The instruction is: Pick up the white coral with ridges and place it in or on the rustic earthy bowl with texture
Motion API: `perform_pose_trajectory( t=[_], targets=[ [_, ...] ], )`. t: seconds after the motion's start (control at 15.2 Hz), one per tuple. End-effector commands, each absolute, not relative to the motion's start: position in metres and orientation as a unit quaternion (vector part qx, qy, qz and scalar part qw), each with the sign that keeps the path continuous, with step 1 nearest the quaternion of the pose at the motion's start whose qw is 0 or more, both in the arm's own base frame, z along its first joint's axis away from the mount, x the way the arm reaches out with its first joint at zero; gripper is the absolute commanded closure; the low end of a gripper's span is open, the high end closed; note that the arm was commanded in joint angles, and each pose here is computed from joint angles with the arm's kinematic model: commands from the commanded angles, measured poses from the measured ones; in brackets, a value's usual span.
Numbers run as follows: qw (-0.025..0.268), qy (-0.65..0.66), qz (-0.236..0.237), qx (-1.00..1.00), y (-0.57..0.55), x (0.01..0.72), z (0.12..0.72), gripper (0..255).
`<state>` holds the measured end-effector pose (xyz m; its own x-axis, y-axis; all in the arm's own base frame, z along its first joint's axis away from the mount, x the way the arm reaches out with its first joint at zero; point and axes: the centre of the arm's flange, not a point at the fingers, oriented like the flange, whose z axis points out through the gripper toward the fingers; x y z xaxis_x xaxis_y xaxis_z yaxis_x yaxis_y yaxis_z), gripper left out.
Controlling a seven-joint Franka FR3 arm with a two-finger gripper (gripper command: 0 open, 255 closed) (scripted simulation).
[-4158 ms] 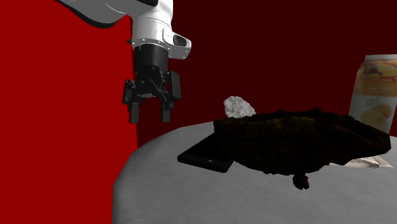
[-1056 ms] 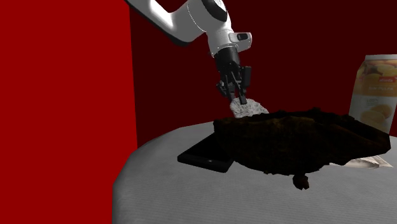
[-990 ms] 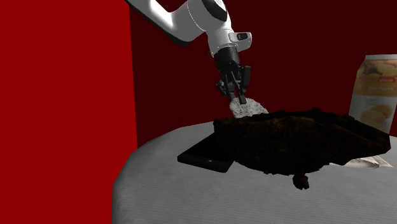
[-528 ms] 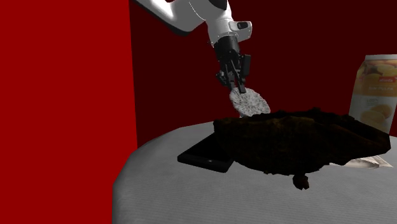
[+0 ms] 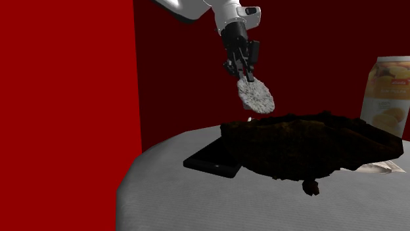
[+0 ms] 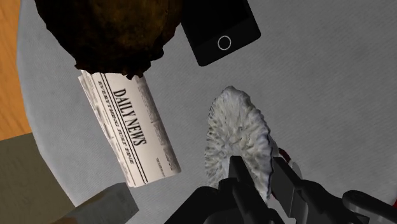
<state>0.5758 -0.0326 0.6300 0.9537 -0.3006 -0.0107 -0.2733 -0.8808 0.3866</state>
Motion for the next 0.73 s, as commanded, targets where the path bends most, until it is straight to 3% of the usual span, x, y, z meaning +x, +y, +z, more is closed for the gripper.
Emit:
perform_pose_trajectory(
  t=[0.0, 0.66],
  targets=[
    [0.194, -0.148, -0.035, 0.969, -0.033, 0.575, 0.642, 255],
    [0.194, -0.148, -0.035, 0.969, -0.033, 0.575, 0.694, 255]
  ],
)
